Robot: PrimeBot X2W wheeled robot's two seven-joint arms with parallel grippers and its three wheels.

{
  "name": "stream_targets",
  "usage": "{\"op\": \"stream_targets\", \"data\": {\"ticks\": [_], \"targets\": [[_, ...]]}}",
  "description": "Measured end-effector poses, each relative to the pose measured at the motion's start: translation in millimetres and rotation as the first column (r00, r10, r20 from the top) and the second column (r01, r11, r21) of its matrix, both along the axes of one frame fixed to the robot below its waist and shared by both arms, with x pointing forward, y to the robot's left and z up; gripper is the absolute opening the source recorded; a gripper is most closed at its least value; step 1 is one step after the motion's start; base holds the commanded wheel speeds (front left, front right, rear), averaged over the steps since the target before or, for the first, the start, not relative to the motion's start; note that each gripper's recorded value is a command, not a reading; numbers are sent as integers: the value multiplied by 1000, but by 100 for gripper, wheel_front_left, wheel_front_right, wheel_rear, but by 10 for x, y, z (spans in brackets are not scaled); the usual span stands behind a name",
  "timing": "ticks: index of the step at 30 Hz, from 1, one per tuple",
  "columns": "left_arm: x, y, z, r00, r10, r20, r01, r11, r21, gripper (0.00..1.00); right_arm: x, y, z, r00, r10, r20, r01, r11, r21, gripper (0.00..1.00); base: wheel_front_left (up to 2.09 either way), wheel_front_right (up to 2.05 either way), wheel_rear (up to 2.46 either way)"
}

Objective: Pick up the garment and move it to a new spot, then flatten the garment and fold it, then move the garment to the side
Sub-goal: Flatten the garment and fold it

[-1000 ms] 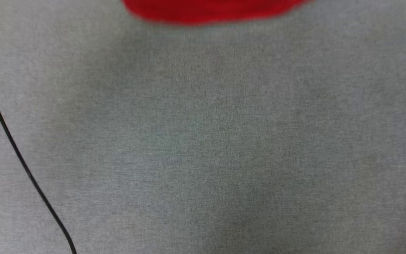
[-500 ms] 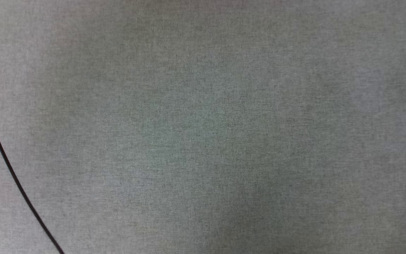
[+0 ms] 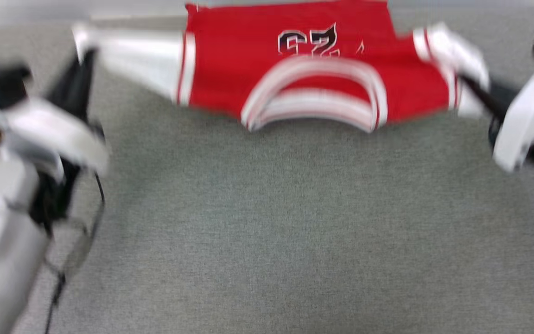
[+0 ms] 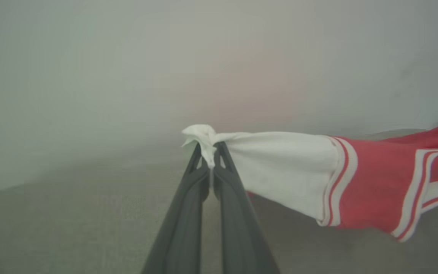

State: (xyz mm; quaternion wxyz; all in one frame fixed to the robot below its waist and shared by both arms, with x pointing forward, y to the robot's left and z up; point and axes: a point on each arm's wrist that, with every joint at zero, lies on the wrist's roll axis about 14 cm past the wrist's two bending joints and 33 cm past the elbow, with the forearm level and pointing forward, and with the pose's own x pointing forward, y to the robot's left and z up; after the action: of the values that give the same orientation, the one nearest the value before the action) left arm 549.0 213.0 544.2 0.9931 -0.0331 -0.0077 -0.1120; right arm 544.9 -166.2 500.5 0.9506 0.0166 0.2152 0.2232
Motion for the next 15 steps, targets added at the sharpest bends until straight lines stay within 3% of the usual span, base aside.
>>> {"op": "stream_targets", "data": {"ticks": [6,15], "targets": [[-800,44,-536,988,44,-150,-49,998,-26,0,-782,-100,-424,990,20,-141,-19,1000,5,0,0,0,0],[-1811,171,-1010,937,126,-325,-154,986,-62,0,-1695,-282,-685,967,0,-256,10,999,39,0,0,0,0]]}}
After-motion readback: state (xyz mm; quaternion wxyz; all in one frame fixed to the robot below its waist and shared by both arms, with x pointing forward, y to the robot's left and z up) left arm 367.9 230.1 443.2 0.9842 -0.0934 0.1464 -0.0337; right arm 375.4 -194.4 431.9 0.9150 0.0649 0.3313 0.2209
